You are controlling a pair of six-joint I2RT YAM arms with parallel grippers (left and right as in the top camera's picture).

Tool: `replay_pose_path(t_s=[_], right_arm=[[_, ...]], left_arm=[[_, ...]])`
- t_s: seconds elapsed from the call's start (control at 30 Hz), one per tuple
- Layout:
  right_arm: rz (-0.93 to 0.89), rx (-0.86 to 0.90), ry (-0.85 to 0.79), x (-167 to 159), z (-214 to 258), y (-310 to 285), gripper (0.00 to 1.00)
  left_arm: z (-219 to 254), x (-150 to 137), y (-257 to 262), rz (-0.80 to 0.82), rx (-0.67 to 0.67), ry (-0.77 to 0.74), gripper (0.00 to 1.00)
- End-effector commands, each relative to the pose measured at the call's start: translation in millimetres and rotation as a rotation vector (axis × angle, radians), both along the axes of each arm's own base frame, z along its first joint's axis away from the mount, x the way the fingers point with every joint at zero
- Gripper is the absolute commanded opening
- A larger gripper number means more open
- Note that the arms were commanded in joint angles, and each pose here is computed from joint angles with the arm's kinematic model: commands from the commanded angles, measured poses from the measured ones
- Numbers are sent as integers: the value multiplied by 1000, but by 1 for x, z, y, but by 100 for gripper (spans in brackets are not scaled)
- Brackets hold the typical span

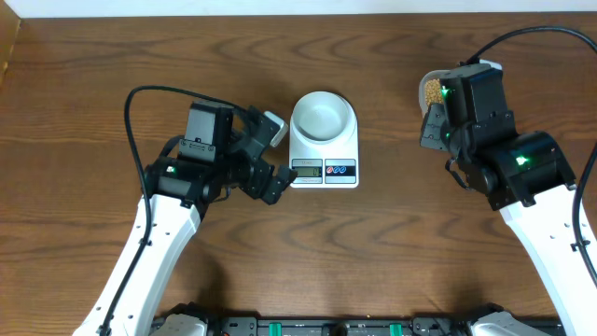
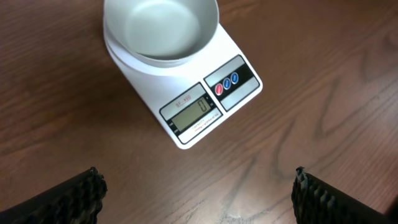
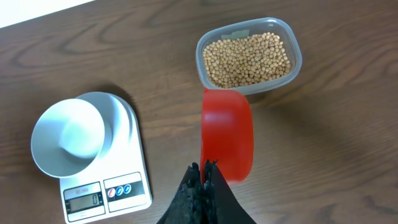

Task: Scoop item into bowl and weigh 50g on scale
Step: 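Lift the left gripper off the scale and retract it beside the scale, then lower the red scoop into the soybean tub with the right gripper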

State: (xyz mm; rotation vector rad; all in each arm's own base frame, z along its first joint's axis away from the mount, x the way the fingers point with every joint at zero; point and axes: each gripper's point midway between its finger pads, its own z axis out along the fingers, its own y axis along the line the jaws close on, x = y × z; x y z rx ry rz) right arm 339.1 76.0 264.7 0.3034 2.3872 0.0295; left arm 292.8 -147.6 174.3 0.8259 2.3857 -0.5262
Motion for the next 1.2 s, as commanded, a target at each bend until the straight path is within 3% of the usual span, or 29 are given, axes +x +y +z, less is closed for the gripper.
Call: replay_pose_path(t_s=[0.0, 0.33, 1.17], right_arm=[[-2, -3, -20, 3, 7, -3, 1], [-1, 4, -34, 6, 10, -2, 1], [16, 56, -14, 6, 7, -1, 1]], left_arm=[[-8, -6, -2, -79, 14, 5, 98], [-40, 9, 14, -68, 153, 25, 98], [-33, 9, -12, -177, 164, -32, 98]])
